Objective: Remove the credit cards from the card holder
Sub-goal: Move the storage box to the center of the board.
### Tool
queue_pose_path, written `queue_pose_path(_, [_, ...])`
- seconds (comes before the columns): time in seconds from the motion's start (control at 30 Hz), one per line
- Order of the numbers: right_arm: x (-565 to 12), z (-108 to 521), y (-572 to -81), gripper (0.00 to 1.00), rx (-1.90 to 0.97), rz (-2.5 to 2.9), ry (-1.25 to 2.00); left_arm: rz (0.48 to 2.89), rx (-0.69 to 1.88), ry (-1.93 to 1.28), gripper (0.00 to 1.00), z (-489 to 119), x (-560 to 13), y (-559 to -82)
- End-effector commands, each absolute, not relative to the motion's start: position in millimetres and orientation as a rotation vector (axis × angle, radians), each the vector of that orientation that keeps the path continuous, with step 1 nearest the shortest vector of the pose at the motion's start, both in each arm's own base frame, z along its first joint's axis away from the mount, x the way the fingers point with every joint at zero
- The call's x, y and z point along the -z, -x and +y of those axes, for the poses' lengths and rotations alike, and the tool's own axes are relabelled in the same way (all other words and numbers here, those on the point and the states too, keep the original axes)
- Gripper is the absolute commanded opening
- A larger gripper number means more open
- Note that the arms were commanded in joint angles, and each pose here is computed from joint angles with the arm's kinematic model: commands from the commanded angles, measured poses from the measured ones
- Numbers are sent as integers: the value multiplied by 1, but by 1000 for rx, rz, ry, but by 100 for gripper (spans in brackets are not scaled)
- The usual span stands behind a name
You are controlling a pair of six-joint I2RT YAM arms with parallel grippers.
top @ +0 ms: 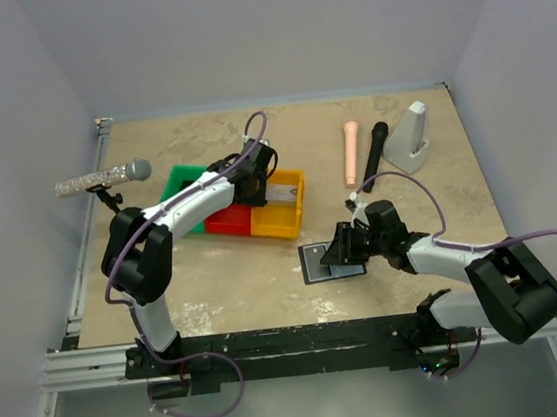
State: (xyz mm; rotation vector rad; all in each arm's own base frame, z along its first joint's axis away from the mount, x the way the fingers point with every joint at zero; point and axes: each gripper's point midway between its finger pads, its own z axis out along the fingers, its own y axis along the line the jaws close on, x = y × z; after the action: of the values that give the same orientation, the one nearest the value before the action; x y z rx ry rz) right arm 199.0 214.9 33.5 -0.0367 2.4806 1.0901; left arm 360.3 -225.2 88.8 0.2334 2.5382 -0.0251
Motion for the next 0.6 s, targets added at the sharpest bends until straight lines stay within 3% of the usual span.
queue_pose_path(0.0, [-37, 216, -205, 44, -1088, 2454, 60, 2302, 59, -157, 0, -240, -142, -429])
queue_pose_path(0.57, [-38, 218, -204, 44, -1107, 2460, 53, 2289, 134, -109, 0, -265, -137, -499])
